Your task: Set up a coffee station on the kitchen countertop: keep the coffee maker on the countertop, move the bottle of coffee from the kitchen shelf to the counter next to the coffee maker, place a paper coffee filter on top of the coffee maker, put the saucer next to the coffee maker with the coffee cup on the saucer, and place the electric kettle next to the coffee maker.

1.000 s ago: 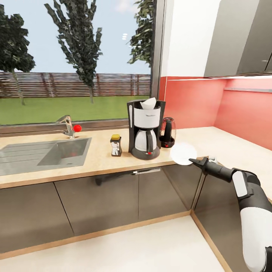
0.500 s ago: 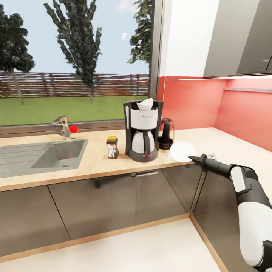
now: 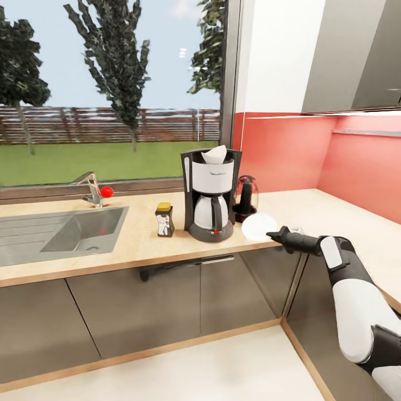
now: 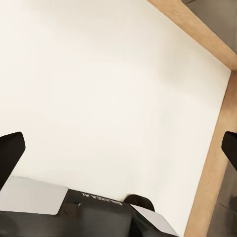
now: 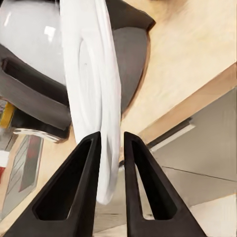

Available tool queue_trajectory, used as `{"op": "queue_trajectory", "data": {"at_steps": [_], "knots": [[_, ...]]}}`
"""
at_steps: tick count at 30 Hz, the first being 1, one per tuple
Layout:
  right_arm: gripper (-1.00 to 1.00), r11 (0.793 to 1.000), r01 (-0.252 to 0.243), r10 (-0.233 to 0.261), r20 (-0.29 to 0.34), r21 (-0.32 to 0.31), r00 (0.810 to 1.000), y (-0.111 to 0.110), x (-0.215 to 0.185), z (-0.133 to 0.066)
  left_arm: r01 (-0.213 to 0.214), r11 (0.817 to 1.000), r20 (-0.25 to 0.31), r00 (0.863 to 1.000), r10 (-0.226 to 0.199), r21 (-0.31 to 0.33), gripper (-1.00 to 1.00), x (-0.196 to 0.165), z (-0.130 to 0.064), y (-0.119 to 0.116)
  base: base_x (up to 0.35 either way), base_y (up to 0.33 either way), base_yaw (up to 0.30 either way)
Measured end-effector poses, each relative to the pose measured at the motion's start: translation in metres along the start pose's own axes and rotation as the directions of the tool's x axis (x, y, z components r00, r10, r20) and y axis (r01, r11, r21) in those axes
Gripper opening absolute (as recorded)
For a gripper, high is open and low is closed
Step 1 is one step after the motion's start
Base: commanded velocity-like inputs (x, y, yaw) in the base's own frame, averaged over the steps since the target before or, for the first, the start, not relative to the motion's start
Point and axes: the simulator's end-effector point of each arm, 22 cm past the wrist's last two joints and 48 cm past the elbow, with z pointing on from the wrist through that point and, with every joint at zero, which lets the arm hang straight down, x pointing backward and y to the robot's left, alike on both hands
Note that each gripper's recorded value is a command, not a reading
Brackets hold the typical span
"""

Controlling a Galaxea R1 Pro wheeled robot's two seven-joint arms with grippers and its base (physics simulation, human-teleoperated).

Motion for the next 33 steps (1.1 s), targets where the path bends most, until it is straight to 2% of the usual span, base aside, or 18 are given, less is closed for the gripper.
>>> {"op": "queue_trajectory", "data": {"at_steps": [8, 15, 24, 29, 33], "knots": [[-1.00, 0.996, -0.062, 0.067, -0.072, 0.068, 0.995, -0.006, 0.013, 0.021, 0.000, 1.000, -0.001, 1.000, 0.000, 0.001, 1.00, 0.001, 0.000, -0.001, 0.000, 0.000, 0.000], [-1.00, 0.990, -0.080, 0.089, -0.071, 0.112, 0.994, -0.013, 0.011, 0.022, 0.000, 1.000, -0.001, 1.000, 0.000, 0.001, 1.00, 0.001, 0.000, -0.001, 0.006, 0.000, 0.000], [-1.00, 0.969, -0.214, 0.219, -0.028, 0.127, 0.975, -0.016, 0.005, 0.022, 0.000, 1.000, -0.001, 1.000, 0.000, 0.001, 1.00, 0.001, 0.000, -0.001, 0.092, 0.000, 0.000], [-1.00, 0.962, -0.240, 0.245, -0.028, 0.128, 0.969, -0.016, 0.007, 0.023, 0.000, 1.000, -0.001, 1.000, 0.000, 0.001, 1.00, 0.001, 0.000, -0.001, 0.059, 0.000, 0.000], [-1.00, 0.952, -0.266, 0.279, -0.065, 0.151, 0.958, -0.027, 0.026, 0.029, 0.001, 1.000, -0.001, 1.000, -0.001, 0.001, 1.00, 0.001, 0.000, -0.001, 0.016, 0.000, 0.000]]}}
